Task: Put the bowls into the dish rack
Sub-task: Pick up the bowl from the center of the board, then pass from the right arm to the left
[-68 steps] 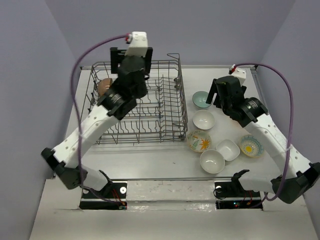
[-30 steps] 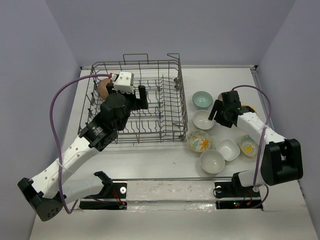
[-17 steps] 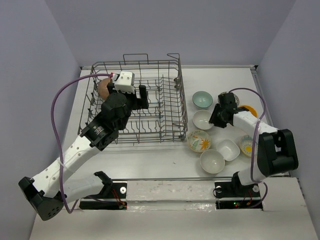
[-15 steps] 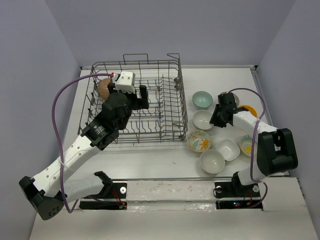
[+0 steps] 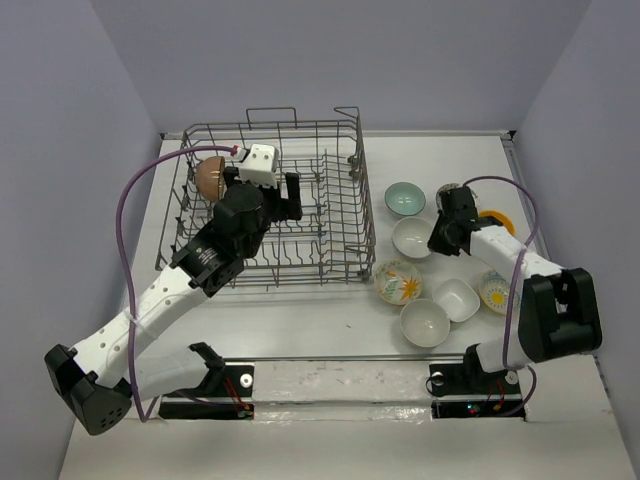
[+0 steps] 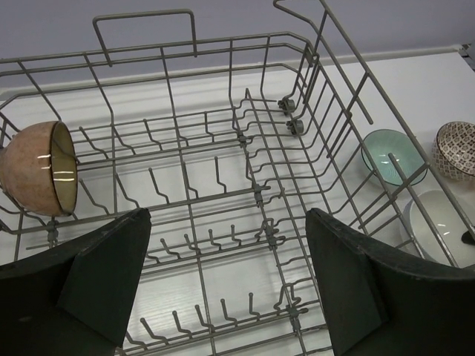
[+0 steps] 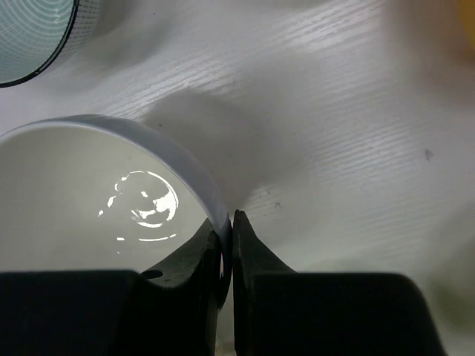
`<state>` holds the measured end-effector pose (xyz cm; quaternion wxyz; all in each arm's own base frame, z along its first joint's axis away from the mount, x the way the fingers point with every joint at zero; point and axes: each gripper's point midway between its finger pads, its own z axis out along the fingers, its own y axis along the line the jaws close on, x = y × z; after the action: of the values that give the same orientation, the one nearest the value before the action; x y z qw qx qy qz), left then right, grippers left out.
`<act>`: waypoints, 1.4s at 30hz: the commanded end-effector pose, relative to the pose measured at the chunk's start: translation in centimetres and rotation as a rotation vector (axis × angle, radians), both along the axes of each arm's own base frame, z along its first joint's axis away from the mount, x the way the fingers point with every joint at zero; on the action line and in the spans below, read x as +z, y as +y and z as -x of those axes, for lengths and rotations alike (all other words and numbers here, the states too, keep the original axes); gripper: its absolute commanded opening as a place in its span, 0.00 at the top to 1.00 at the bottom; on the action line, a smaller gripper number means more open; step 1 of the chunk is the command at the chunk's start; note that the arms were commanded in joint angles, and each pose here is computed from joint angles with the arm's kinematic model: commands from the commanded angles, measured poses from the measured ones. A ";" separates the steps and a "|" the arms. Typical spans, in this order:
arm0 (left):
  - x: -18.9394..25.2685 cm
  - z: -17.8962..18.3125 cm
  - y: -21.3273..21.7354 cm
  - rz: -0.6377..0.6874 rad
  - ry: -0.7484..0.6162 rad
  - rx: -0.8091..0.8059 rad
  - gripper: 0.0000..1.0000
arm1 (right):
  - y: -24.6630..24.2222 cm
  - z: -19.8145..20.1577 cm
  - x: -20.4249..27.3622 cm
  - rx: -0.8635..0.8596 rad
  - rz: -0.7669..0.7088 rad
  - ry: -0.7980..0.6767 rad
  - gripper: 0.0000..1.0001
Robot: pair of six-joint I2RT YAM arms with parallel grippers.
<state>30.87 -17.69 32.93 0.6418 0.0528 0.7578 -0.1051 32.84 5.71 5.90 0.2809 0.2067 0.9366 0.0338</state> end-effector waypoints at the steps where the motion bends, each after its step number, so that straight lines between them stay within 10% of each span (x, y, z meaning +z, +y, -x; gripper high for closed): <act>1: 0.9 -0.6 -0.7 0.048 -0.024 -0.009 0.06 | -1.3 -1.7 6.7 -0.045 0.041 -0.178 0.99; 22: 10.2 2.4 -7.3 0.289 0.110 -0.324 0.10 | 2.6 0.2 32.9 0.123 0.008 -0.630 0.99; 42: 5.2 2.2 -4.5 0.242 0.192 -0.166 0.16 | 18.1 1.3 34.7 0.314 0.141 -0.678 0.99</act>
<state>28.72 -23.39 37.57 0.5423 0.0471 0.7965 -0.2632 31.11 23.70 35.24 0.5211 -0.0302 0.8512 0.0552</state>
